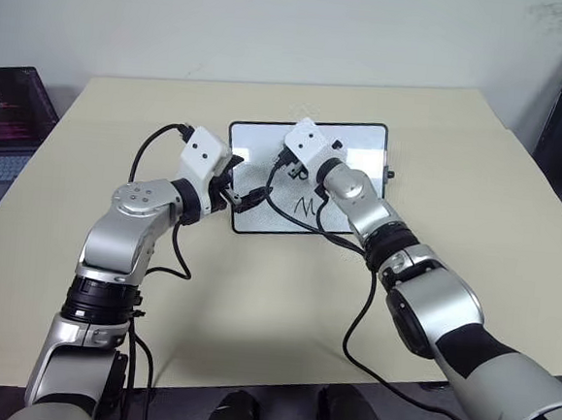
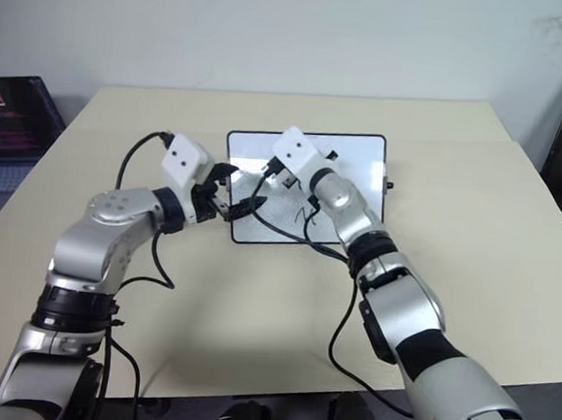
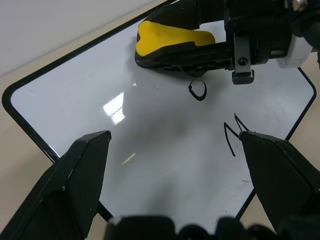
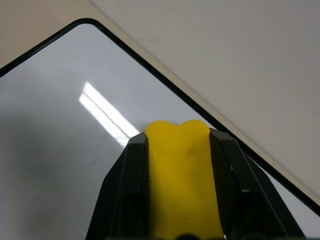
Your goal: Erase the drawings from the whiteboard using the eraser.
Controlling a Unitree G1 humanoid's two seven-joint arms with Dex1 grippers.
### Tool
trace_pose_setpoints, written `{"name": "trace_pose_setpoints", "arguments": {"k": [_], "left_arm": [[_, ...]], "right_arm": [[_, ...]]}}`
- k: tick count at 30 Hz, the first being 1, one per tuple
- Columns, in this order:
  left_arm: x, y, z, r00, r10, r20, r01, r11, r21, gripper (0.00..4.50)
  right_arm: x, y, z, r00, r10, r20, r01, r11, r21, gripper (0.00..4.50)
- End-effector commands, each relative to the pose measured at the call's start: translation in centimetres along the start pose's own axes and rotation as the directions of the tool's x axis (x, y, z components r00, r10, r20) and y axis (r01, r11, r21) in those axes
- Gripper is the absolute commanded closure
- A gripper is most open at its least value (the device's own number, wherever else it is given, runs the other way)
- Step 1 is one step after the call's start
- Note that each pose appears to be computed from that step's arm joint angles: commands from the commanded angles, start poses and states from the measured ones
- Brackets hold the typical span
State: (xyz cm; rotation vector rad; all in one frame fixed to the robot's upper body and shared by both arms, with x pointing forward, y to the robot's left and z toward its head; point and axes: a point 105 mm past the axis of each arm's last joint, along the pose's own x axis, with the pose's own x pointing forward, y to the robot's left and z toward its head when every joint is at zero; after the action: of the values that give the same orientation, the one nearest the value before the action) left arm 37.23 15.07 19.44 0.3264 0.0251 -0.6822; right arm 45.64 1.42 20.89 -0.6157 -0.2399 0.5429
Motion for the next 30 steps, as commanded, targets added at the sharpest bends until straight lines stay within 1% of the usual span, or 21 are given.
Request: {"name": "trace_pose_setpoints", "arguments": {"k": [1, 5, 10, 13, 17, 24, 28, 30], "left_arm": [[-0.2, 0.1, 1.0, 0.999, 0.009, 0.035, -0.01, 0.999, 0.033, 0.0], [-0.1, 0.0, 1.0, 0.999, 0.006, 0.037, -0.008, 0.999, 0.033, 0.0], [-0.1, 0.0, 0.9, 0.999, 0.003, 0.035, -0.004, 1.0, 0.03, 0.0], [-0.1, 0.1, 0.9, 0.999, 0.003, 0.034, -0.005, 0.999, 0.033, 0.0], [-0.1, 0.1, 0.9, 0.999, 0.002, 0.034, -0.003, 0.999, 0.033, 0.0], [-0.1, -0.1, 0.8, 0.999, 0.0, 0.033, -0.001, 1.0, 0.029, 0.0], [-0.3, 0.1, 0.7, 0.999, 0.01, 0.032, -0.01, 1.0, 0.025, 0.0], [-0.4, 0.2, 0.7, 0.999, 0.017, 0.031, -0.017, 1.0, 0.022, 0.0]], "right_arm": [[0.2, -1.6, 1.3, 0.998, -0.051, 0.025, 0.05, 0.998, 0.028, 3.23], [-0.1, -1.6, -0.2, 0.999, -0.041, -0.024, 0.042, 0.999, 0.031, 3.23], [-1.0, 0.4, -3.5, 0.991, 0.067, -0.113, -0.062, 0.997, 0.043, 3.23], [-1.4, 1.2, -4.6, 0.985, 0.097, -0.14, -0.091, 0.995, 0.045, 3.23], [-1.8, 1.5, -5.6, 0.98, 0.109, -0.167, -0.1, 0.993, 0.059, 3.23], [-1.7, 1.1, -4.9, 0.984, 0.103, -0.145, -0.092, 0.993, 0.08, 3.23], [-1.4, 0.3, -2.3, 0.996, 0.083, -0.036, -0.076, 0.982, 0.175, 3.23], [-1.3, -0.5, -1.5, 0.998, 0.064, -0.003, -0.061, 0.971, 0.231, 3.23]]}}
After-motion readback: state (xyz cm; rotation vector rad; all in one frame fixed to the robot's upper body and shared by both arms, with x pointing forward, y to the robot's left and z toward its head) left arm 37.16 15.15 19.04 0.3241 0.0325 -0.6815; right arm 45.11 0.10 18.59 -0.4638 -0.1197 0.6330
